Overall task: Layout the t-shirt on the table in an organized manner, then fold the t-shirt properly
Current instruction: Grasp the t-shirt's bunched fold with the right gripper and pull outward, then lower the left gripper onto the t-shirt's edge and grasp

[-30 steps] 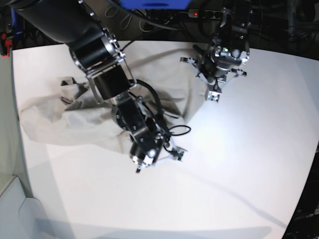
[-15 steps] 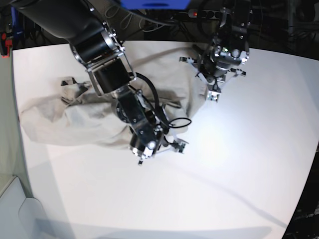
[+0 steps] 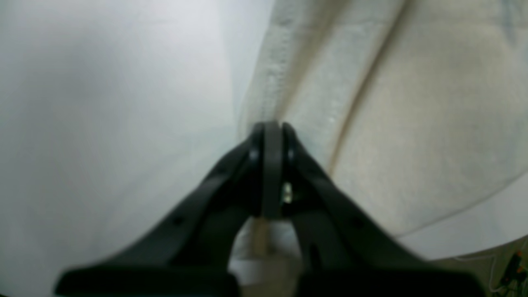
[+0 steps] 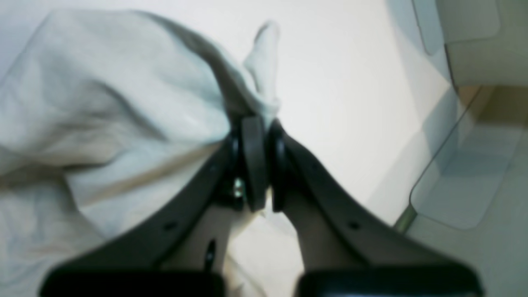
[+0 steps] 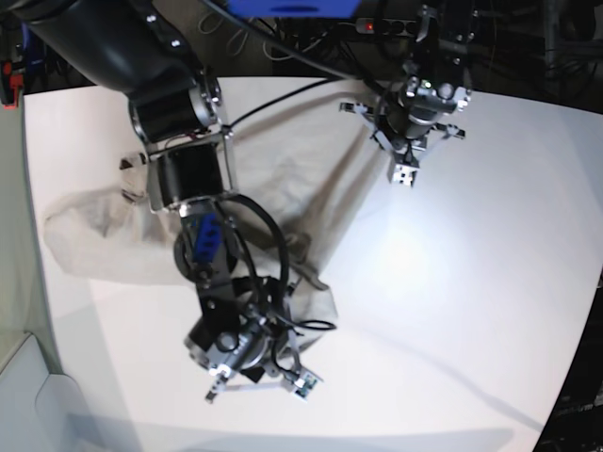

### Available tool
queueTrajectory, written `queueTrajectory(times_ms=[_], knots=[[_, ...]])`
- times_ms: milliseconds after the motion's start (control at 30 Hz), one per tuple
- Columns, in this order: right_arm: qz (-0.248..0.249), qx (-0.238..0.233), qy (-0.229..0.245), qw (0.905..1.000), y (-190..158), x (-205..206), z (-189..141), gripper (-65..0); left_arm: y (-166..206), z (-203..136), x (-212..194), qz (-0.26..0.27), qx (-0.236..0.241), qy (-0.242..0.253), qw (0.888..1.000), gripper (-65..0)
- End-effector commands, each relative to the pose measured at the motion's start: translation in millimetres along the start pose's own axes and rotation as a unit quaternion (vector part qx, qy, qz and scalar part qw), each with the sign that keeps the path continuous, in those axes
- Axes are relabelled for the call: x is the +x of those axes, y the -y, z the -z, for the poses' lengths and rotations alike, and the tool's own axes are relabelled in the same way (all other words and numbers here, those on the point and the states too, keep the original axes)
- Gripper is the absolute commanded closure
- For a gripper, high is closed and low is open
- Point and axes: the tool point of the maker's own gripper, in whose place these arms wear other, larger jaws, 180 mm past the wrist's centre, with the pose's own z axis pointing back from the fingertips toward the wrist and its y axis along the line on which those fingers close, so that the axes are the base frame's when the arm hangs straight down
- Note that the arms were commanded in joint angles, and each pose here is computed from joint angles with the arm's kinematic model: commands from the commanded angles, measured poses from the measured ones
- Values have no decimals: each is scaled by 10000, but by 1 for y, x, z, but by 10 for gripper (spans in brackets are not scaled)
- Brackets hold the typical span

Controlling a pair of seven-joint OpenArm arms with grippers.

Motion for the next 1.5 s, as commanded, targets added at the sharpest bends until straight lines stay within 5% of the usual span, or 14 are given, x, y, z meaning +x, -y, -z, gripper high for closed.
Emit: queueTrajectory(times_ms=[0,167,400,533,767,933,1067,1200,1467], knots=[[9,-249,369,9990,18,24,-15,0,2,0,-12,0,-23,-237,9997,-2],[23,-468,790,9958,31,44,-37,0,2,-1,-14,-3,-28,-260,9997,-2],[140,-101,1354,9906,28,73,-52,0,3,-1,-18,-7,-34,-297,9996,-2],[-278,361,1155,9923,-8,76,-24,0,3,-3,-17,-7,-37,-274,9996,-2],[-248,963,837,9915,-36,60,16,-2,3,-3,-18,-8,-38,-281,9996,-2],[-256,1019,725,9918,-34,59,21,-136,3,-3,-18,-2,-33,-283,9996,-2],[-203,942,1063,9896,-25,76,6,-267,3,-3,-18,-2,-33,-283,9996,-2],[-239,708,1116,9909,-18,78,-13,-269,3,-3,-18,-1,-33,-275,9996,-2],[-106,979,761,9922,-63,27,-5,-272,3,-18,8,31,-29,154,9999,-2]])
